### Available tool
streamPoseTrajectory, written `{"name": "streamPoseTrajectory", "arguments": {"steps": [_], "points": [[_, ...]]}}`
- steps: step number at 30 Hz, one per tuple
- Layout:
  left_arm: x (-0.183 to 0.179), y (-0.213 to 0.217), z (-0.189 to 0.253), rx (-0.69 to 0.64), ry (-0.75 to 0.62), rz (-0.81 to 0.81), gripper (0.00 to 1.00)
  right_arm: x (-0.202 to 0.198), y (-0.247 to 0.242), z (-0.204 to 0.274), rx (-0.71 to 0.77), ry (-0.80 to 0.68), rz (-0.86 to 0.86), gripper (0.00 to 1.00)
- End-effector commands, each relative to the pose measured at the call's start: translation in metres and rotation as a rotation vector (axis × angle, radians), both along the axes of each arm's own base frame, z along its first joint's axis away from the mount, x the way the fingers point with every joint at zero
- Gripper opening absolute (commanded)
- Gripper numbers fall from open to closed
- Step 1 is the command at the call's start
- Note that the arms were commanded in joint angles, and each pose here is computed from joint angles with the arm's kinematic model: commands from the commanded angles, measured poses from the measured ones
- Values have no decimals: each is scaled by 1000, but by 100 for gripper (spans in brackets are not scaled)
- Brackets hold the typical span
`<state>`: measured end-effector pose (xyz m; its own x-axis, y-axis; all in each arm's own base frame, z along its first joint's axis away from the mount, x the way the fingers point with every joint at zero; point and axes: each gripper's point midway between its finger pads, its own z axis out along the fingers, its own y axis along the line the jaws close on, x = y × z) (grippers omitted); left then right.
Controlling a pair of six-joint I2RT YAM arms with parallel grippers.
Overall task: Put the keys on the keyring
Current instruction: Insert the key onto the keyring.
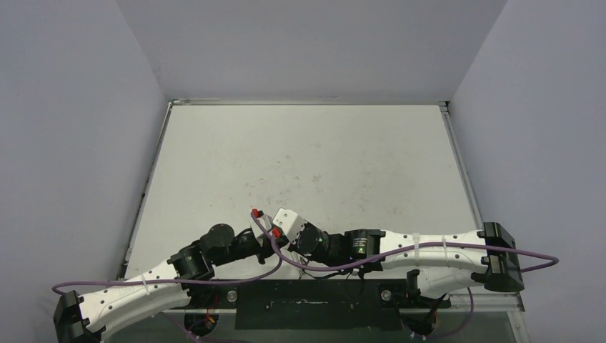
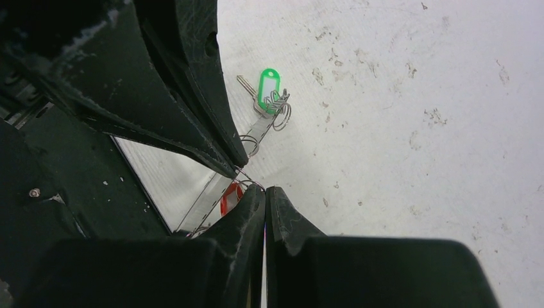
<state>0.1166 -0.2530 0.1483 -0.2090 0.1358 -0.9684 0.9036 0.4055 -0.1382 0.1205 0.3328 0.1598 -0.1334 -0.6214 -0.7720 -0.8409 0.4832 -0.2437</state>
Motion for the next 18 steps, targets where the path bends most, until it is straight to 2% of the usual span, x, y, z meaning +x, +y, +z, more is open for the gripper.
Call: {"name": "streamPoseTrajectory", "arguments": {"steps": [1,4,18], "points": [[3,-7,31,-91,-48,-2,0,-3,-2,-2,-31,-15,13,0],[3,-7,31,-90,-49,-3,0,-1,-10,1,-41,-33,5,0],[2,-7,31,-95,-55,-7,0,-4,-19,22,111,-41,22,0]]}}
